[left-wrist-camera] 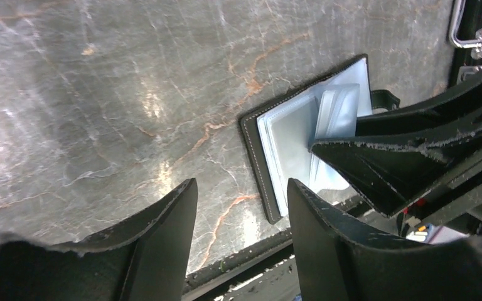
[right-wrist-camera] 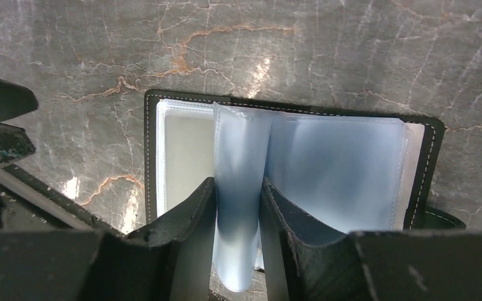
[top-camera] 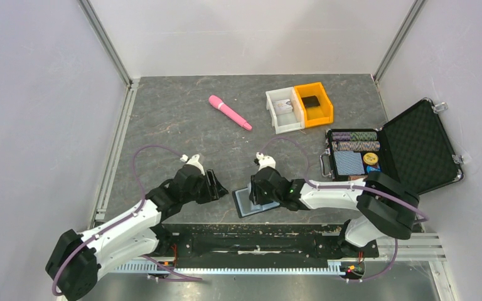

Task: Take the credit cards out of the card holder
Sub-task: Remove the credit card from the card holder.

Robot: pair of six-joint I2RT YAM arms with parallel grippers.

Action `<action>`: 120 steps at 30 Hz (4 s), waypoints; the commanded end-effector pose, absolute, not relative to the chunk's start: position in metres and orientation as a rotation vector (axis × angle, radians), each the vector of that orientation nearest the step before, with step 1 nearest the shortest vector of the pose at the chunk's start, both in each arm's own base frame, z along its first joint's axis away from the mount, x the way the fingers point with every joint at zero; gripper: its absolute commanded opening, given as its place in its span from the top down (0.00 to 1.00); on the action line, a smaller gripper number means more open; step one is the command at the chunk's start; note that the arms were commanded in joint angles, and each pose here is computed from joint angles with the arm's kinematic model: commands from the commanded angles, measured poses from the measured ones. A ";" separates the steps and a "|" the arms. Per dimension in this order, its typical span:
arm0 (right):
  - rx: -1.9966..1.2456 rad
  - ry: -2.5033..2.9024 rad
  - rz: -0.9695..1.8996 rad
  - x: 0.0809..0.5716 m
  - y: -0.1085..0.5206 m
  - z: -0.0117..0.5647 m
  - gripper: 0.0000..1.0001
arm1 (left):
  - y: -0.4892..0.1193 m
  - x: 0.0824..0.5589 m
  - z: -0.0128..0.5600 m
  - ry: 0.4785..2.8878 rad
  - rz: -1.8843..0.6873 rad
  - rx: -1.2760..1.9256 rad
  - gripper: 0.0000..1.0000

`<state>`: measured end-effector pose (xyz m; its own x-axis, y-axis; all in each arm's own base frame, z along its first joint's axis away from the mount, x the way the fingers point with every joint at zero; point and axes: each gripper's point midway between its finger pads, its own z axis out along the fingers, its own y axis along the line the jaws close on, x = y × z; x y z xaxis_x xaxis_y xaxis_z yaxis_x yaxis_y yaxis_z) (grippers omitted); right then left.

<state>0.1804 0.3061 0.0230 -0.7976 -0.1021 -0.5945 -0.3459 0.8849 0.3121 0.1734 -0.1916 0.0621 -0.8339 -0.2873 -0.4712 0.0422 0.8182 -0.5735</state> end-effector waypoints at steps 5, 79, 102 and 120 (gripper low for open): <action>-0.275 2.370 0.949 0.172 0.317 0.044 0.67 | -0.222 0.174 0.079 2.393 -1.004 -0.129 0.41; -0.479 2.187 0.888 0.167 0.306 0.104 0.65 | -0.320 0.201 0.074 2.612 -1.139 0.008 0.62; -0.493 2.418 0.378 0.179 0.280 0.027 0.71 | -0.215 0.173 0.068 2.642 -0.843 -0.218 0.56; -0.577 2.306 0.594 0.167 0.327 0.075 0.57 | -0.216 0.149 0.058 2.565 -1.046 -0.271 0.52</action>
